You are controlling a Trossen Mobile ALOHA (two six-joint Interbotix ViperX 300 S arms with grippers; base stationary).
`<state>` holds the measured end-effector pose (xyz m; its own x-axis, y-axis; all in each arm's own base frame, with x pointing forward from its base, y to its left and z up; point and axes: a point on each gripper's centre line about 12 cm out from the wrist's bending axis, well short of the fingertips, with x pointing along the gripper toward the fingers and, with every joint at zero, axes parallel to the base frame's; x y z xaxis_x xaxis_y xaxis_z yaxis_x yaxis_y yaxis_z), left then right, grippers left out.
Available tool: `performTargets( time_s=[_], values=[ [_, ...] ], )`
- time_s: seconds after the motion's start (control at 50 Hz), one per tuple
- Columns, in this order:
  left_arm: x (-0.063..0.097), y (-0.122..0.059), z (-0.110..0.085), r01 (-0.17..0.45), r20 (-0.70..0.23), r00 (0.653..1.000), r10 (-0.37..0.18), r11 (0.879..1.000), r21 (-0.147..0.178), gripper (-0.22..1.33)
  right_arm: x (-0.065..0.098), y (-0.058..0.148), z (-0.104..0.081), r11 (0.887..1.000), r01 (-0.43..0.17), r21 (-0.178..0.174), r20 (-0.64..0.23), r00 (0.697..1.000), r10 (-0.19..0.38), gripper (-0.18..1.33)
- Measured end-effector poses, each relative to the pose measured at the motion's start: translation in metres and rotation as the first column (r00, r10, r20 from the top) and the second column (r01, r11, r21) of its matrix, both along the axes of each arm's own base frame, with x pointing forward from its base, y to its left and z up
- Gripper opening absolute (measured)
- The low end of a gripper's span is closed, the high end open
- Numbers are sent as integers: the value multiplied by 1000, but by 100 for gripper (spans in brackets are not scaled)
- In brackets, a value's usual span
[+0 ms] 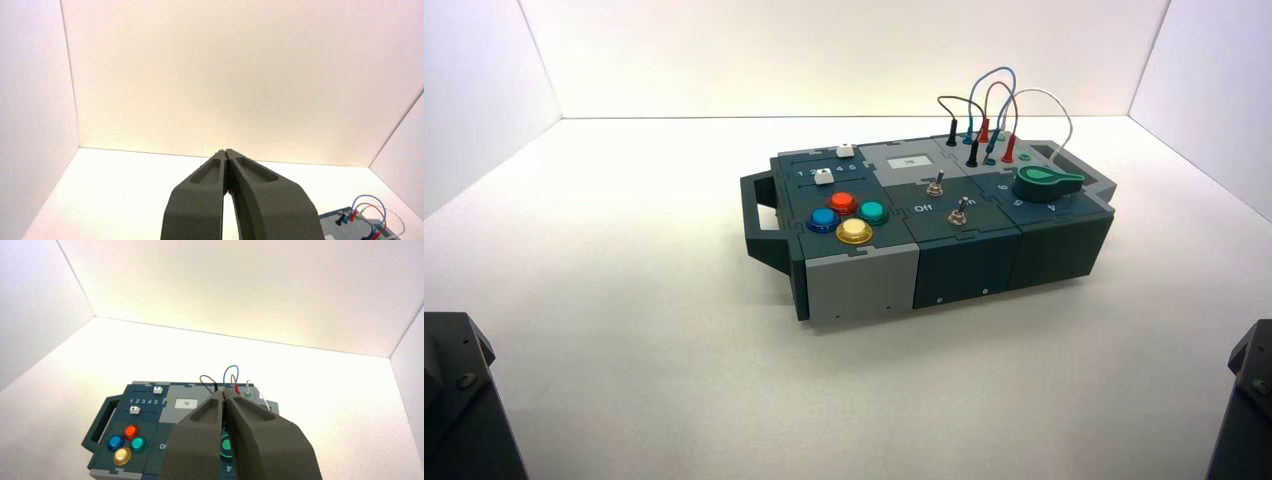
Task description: Pull the red wire.
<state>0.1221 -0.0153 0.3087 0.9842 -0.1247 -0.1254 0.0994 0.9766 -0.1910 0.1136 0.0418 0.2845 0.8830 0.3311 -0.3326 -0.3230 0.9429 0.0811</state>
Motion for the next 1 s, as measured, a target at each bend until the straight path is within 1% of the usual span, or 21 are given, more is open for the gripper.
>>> performTargets(
  time_s=[0.44,0.6,0.74,0.8,0.82,0.84,0.88,0.94,1.0],
  values=[
    [0,0,0,0,0,1000,0,1000,1,-16,0,0,-1,1000,1,1,-2,1000,-1,-14],
    [2,0,-1,0,-11,1000,0,1000,-1,-16,3,1,-4,1000,-1,-3,-21,1000,1,-14],
    [4,0,-4,1,-32,999,-1,1000,2,-16,12,4,-12,1000,-2,-17,-86,996,0,-14],
    [4,0,-5,1,-38,999,-1,1000,4,-16,20,6,-21,999,-4,-32,-148,989,-1,-14],
    [4,-1,-5,2,-40,999,-1,1000,4,-16,20,7,-21,999,-4,-33,-151,989,-1,-14],
    [4,-1,-5,2,-43,999,-2,1000,4,-16,24,8,-27,999,-7,-44,-187,982,-1,-14],
    [4,0,-5,2,-42,999,-1,1000,7,-16,27,9,-29,999,-7,-48,-207,978,-3,-14],
    [4,0,-5,2,-41,999,-1,1000,9,-16,34,11,-39,998,-13,-60,-272,962,-4,-12],
    [4,0,-5,2,-42,999,-2,1000,10,-16,40,14,-45,998,-14,-58,-323,946,-6,-5]
  ],
)
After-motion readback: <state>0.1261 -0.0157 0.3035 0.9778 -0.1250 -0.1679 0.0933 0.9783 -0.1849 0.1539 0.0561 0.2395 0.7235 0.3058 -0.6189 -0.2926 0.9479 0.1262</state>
